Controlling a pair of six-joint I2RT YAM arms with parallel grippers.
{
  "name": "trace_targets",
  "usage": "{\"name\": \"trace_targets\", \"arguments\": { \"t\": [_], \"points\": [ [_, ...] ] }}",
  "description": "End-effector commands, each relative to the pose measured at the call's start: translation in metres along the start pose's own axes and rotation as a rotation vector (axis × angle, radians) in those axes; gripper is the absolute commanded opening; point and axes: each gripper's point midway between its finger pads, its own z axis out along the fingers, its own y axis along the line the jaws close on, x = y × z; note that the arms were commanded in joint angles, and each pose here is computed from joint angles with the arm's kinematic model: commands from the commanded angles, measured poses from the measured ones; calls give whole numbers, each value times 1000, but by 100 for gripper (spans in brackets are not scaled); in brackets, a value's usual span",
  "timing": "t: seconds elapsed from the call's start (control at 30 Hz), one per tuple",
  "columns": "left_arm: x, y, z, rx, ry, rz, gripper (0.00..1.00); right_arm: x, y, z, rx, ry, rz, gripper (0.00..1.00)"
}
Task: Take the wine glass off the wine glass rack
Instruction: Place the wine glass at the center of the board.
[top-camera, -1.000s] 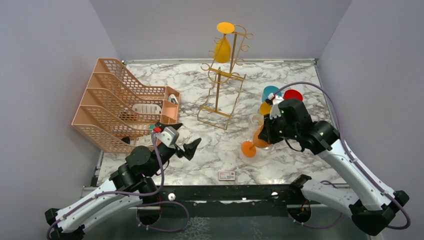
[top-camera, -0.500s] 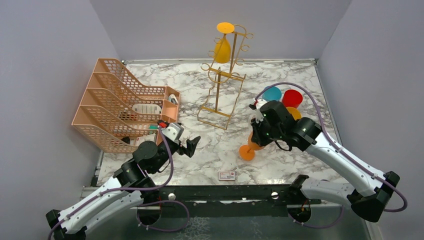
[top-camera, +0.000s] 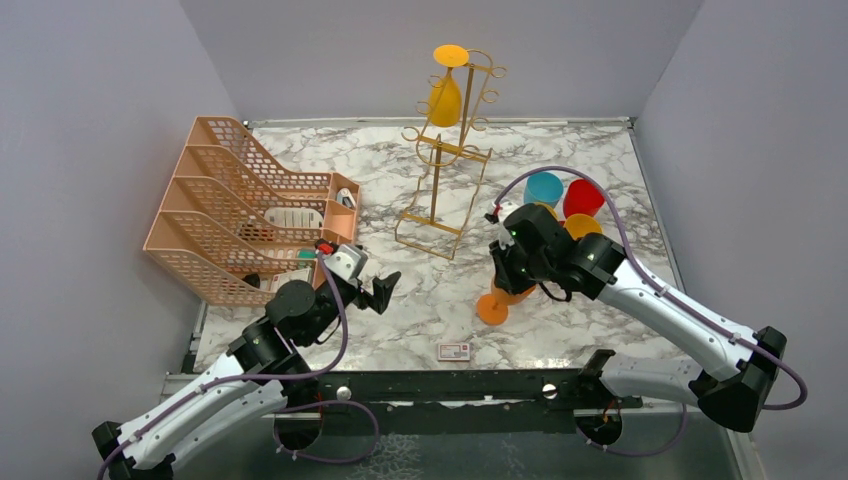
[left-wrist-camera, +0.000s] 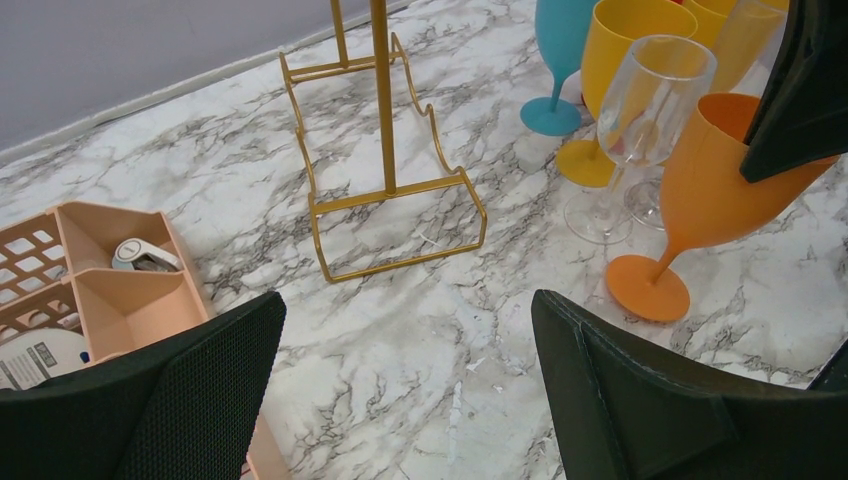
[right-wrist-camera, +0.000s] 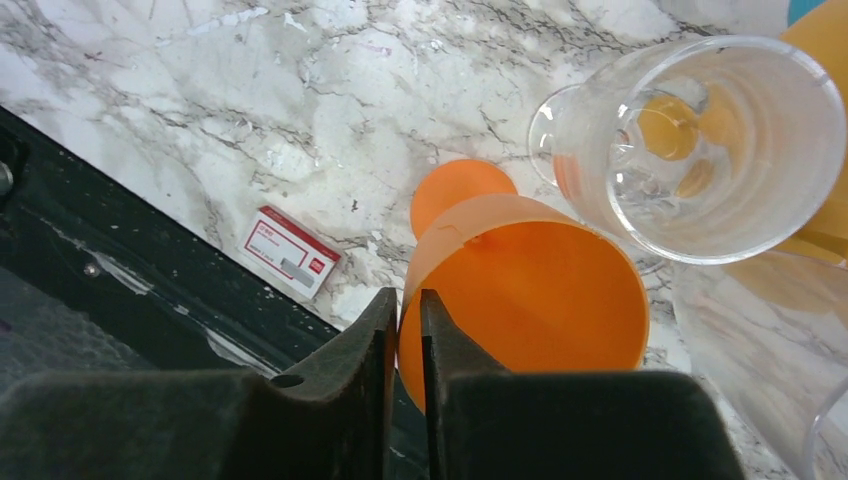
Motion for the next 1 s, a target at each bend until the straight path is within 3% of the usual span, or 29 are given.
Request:
{"name": "trace_targets", "arguments": {
  "t": [0.0,0.23,0.5,0.6,0.8,0.97],
  "points": [
    [-11,-5,1,29,-29,-15,99,-9,16,-2,-80,-39,-21,19],
    [-11,-5,1,36,-29,-17,99,-23,33,-20,-177,-111,-10,29],
    [-16,-2,1,15,-21,-47,99,-60,39,-65,-246,-382,22,37],
    [-17,-2,2,20,0,-29,99,-67,32,-74,-226,-480,47,48],
    [-24,8,10,-41,12,-11,99,-76,10,-90,-142,-638,100,56],
    [-41,25,21,-128,4,-53,99,-70,-2,-90,-99,-674,121,59]
  ]
}}
